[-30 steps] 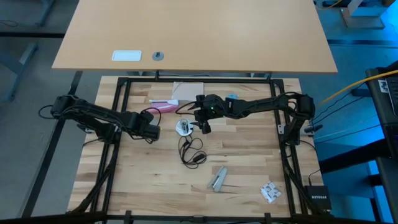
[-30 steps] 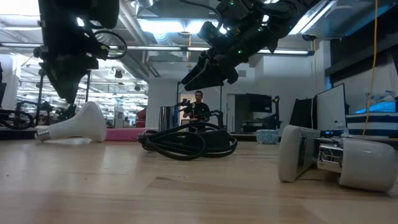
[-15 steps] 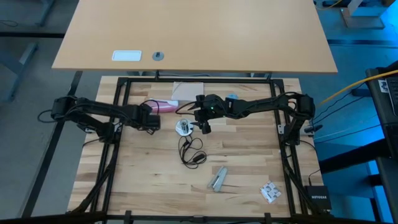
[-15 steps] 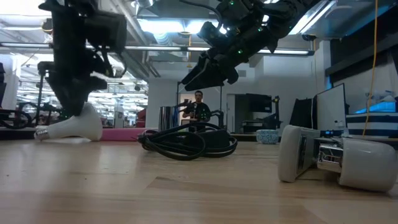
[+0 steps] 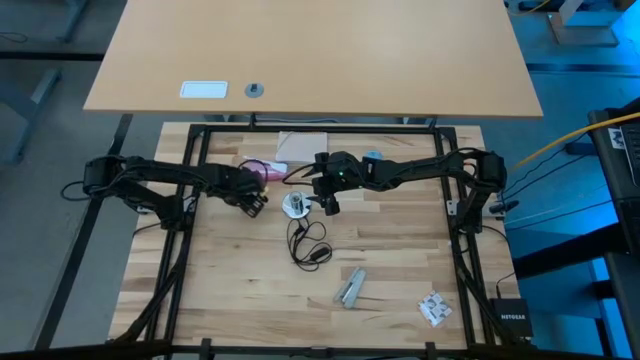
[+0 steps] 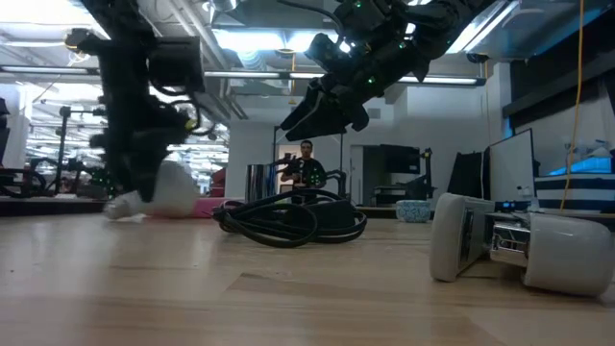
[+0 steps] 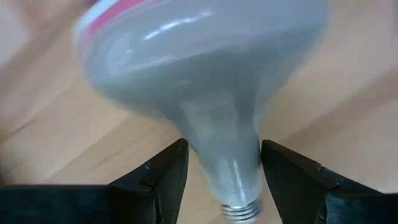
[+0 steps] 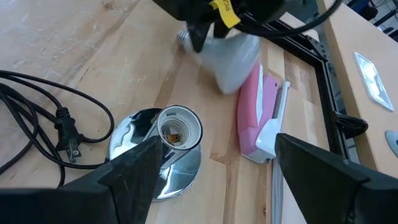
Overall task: Screw lightbulb
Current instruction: Insert light bulb into the lamp
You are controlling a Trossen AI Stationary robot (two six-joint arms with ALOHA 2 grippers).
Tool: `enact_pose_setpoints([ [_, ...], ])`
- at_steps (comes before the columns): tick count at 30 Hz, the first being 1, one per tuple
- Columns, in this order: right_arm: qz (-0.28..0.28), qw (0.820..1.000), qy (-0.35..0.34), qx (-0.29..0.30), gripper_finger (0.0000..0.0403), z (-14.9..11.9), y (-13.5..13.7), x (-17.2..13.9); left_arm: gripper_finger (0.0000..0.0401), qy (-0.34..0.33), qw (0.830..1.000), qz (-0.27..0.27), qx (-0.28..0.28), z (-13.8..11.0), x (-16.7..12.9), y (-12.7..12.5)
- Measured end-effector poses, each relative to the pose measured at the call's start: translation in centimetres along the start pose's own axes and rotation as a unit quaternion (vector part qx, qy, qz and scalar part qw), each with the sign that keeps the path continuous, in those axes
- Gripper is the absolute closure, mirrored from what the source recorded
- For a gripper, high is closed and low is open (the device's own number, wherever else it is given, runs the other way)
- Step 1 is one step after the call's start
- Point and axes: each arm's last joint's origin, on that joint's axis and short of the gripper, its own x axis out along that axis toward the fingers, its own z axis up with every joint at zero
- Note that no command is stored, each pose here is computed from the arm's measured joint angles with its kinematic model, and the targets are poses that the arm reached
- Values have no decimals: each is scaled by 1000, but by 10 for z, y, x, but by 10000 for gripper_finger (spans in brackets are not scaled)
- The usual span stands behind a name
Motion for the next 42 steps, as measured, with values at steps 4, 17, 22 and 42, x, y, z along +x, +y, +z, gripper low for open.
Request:
enact_pose_setpoints([
  [4,0,1000,0,0,86,0,0,0,207,-29,999,-30,-10,6,0,-5],
  [17,0,1000,0,0,86,0,0,0,207,-86,994,-58,15,12,6,-12],
  [22,0,1000,0,0,86,0,0,0,207,-132,987,-81,41,11,18,-14],
  [42,0,1000,0,0,86,0,0,0,238,-141,985,-97,28,2,32,-12],
])
